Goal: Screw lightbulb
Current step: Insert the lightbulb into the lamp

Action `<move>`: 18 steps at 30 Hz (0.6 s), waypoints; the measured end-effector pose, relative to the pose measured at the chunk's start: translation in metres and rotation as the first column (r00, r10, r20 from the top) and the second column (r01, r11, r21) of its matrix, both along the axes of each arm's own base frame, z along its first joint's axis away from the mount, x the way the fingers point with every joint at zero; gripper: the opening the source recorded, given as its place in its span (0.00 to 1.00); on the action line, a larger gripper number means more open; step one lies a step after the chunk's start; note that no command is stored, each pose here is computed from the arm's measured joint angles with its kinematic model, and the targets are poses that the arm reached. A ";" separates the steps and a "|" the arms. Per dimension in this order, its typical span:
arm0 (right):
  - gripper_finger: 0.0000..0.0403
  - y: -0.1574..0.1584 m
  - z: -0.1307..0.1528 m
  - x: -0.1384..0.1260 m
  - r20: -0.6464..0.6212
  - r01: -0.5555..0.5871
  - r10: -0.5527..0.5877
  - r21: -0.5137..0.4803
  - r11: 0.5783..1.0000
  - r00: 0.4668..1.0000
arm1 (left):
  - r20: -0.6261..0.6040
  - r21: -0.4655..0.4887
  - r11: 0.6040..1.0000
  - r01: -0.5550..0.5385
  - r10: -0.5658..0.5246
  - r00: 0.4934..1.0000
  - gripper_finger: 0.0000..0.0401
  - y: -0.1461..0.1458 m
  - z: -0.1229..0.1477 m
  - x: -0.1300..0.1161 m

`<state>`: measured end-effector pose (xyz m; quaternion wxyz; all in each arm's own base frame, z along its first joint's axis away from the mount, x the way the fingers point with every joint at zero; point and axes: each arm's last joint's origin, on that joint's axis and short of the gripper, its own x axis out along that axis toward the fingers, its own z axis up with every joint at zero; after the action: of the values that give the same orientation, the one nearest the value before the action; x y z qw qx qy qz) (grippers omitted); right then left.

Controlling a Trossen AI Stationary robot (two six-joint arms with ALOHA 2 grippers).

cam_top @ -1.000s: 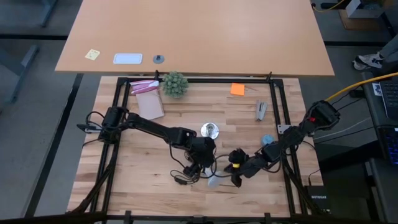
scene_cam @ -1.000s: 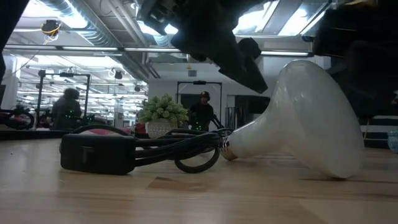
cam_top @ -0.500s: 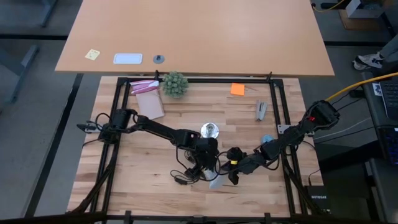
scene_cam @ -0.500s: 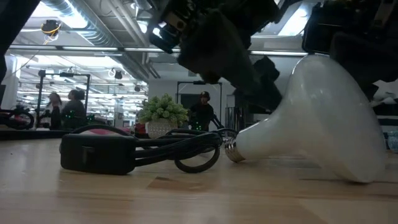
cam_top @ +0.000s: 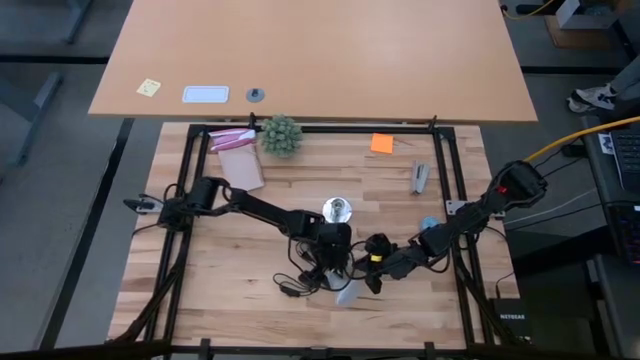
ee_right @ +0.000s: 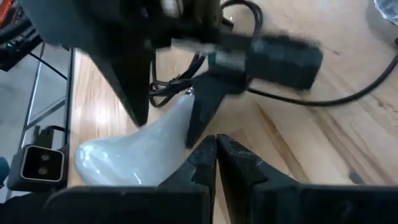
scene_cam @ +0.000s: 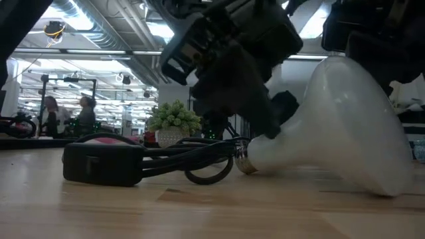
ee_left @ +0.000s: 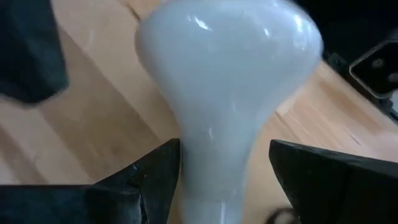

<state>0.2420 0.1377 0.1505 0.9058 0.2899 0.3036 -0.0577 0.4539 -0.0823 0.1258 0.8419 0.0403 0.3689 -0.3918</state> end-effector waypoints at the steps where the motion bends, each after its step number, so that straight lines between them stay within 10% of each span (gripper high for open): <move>1: 0.06 0.000 0.002 0.000 0.004 0.000 0.000 0.002 1.000 1.000 | 0.005 -0.007 1.000 -0.001 0.001 1.000 0.59 0.000 0.000 0.001; 18: 0.06 -0.005 0.033 -0.009 0.102 -0.053 0.056 -0.030 0.998 0.993 | 0.060 -0.016 1.000 0.001 0.000 0.998 0.37 0.006 -0.004 0.007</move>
<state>0.2334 0.1324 0.1831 0.9253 0.2717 0.2636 -0.0222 0.4607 -0.0763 0.1216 0.8527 0.0455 0.3406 -0.3935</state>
